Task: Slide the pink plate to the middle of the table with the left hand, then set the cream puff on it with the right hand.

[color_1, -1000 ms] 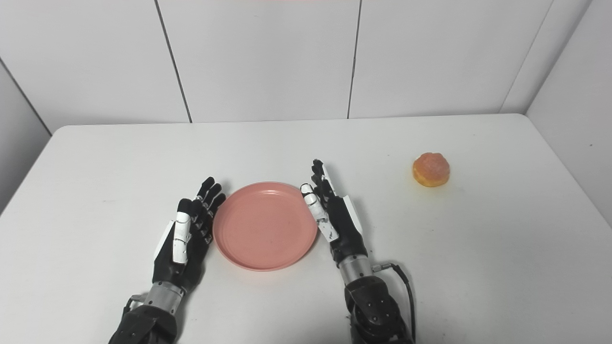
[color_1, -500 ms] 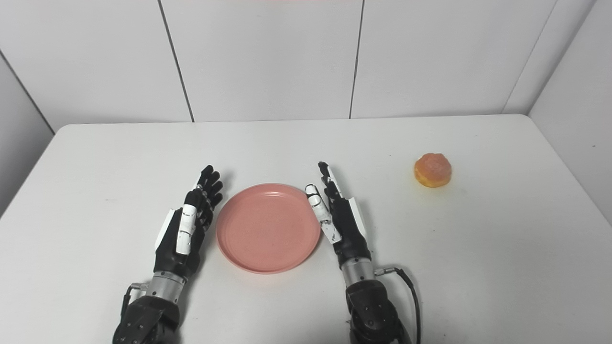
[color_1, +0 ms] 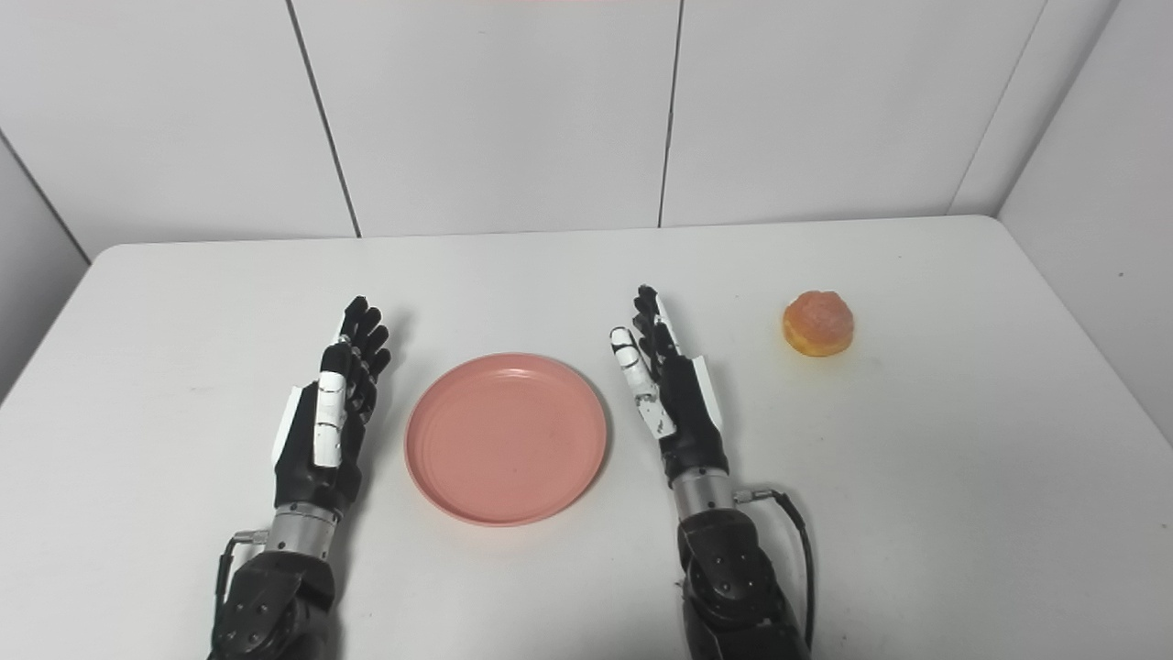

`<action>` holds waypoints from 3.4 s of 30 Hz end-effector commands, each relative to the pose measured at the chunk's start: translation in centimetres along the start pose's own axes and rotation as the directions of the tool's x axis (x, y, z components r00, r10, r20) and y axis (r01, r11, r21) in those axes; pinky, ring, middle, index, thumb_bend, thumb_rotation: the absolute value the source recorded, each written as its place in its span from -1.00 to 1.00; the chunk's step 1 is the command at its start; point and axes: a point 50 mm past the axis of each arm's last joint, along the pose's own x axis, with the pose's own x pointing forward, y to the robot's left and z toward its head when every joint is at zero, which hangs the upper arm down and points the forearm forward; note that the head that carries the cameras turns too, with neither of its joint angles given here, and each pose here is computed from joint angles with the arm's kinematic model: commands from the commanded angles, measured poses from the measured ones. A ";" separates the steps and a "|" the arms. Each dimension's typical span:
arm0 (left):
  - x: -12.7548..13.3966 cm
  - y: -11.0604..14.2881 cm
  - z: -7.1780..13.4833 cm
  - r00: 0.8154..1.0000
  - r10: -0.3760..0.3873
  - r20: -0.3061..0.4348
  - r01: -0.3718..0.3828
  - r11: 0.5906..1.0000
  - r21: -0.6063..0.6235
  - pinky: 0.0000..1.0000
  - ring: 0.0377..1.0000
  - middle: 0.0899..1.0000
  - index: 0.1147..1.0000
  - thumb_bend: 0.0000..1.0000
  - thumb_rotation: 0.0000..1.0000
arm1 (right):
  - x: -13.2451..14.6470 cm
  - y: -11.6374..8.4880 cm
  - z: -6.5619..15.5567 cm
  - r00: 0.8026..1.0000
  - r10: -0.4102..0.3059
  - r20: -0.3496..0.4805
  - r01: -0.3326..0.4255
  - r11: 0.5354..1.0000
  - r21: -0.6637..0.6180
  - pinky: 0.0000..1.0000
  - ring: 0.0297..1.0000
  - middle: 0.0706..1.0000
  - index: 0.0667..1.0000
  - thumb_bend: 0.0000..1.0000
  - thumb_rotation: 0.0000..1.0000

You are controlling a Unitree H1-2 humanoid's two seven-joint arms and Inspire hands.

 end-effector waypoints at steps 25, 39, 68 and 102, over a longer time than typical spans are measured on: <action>-2.2 1.0 -1.3 0.993 -0.015 -0.114 0.017 1.000 0.019 0.95 0.87 0.87 0.86 0.43 0.94 | 4.5 -10.2 6.5 0.935 -0.214 0.282 0.330 0.818 -0.472 0.77 0.87 0.88 0.90 0.38 0.31; -2.3 1.4 -1.5 0.993 -0.033 -0.115 0.037 0.999 0.025 0.98 0.92 0.92 0.91 0.42 1.00 | 5.8 -14.5 5.0 0.920 -0.337 0.200 0.382 0.660 -0.647 0.62 0.81 0.86 0.86 0.44 -0.29; -2.6 1.3 -1.2 0.989 -0.094 -0.111 0.096 0.995 0.015 1.00 0.94 0.93 0.95 0.39 1.00 | 6.3 -16.5 1.9 0.912 -0.407 0.043 0.334 0.681 -0.652 0.15 0.40 0.54 0.56 0.30 -0.98; -2.7 1.0 -1.3 0.989 -0.089 -0.120 0.091 0.996 0.013 1.00 0.94 0.92 0.92 0.46 0.99 | 5.7 -13.3 6.4 0.885 -0.338 0.322 0.452 0.790 -0.415 -0.26 -0.26 -0.08 0.03 0.01 -1.00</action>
